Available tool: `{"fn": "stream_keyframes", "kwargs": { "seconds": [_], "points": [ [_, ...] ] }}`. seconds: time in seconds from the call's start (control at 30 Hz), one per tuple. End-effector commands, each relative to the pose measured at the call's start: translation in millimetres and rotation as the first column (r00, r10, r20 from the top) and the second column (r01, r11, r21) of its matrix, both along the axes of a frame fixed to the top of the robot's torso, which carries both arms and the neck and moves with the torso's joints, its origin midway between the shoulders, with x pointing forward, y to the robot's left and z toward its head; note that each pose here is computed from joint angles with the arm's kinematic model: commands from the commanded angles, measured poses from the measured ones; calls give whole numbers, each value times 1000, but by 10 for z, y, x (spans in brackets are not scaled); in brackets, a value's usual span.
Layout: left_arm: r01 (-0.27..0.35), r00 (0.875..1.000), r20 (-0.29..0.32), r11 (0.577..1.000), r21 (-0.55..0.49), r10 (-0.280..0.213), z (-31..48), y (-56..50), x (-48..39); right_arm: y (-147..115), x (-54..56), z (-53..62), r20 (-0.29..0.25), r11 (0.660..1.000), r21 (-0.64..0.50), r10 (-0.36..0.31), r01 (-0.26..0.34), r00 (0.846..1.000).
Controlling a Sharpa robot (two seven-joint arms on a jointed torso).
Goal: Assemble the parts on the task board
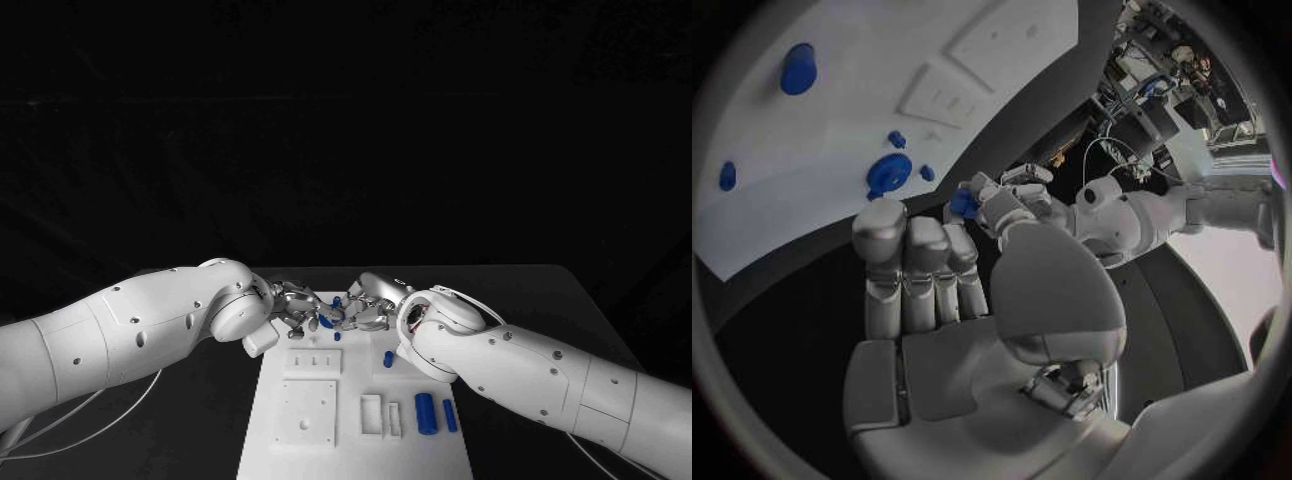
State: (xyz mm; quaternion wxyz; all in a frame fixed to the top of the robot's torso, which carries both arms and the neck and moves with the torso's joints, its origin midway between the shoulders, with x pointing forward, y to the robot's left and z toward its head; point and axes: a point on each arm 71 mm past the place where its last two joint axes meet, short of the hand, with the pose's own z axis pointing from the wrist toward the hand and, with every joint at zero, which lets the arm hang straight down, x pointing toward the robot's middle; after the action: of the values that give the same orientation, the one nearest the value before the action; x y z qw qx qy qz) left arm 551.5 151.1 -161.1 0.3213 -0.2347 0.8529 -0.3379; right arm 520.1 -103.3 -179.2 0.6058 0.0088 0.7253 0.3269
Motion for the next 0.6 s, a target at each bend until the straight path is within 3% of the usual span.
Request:
{"fn": "stream_keyframes", "kwargs": {
  "seconds": [0.03,0.6],
  "points": [
    [4,1000,15,1000,-21,-3,21,-31,-7,-43,18,-3,15,1000,2,-21,21,1000],
    [-42,999,16,999,33,41,3,44,3,-259,53,-16,17,998,49,-41,40,999]
  ]
}}
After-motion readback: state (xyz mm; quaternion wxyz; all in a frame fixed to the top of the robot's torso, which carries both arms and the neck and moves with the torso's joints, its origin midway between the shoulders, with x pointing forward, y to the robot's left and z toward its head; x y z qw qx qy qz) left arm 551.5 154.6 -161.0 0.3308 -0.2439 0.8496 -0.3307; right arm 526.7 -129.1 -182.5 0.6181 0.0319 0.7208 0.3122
